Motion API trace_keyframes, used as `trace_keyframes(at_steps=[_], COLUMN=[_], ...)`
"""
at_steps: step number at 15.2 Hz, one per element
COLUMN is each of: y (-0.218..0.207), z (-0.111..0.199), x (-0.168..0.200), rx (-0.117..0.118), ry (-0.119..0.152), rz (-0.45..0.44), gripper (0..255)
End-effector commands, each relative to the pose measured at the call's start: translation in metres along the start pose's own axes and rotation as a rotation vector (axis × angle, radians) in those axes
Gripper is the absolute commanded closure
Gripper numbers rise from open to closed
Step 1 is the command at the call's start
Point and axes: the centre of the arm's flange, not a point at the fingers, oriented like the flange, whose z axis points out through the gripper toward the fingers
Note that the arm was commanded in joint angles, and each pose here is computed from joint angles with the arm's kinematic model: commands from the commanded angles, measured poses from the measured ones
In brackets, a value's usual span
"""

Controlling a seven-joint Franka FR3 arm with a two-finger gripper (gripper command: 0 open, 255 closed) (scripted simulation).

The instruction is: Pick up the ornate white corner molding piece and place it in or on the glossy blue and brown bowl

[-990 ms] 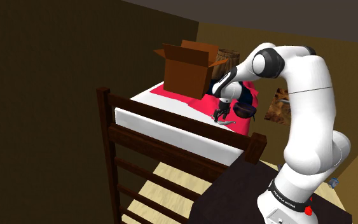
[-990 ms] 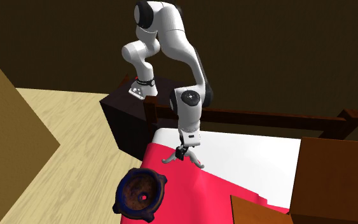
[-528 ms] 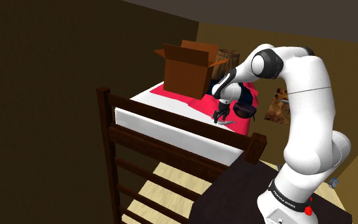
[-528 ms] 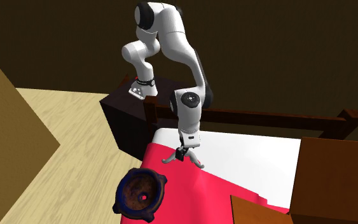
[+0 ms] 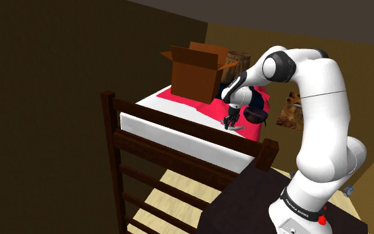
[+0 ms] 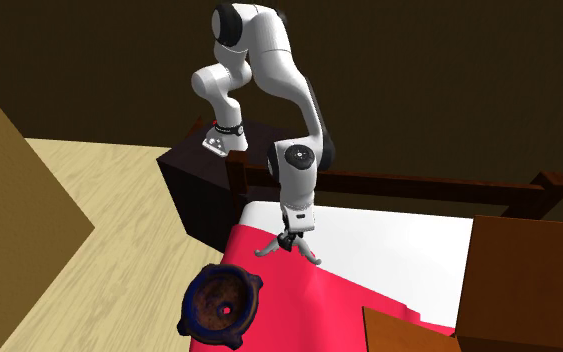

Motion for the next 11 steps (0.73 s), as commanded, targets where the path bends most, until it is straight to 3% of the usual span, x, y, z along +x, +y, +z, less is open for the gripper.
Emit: trace_keyframes(at_steps=[1, 11], y=[0.000, 0.000], z=[0.000, -0.042], x=[0.000, 0.000], rx=[0.000, 0.000], ry=[0.000, 0.000], rz=[0.000, 0.000], gripper=[255, 255])
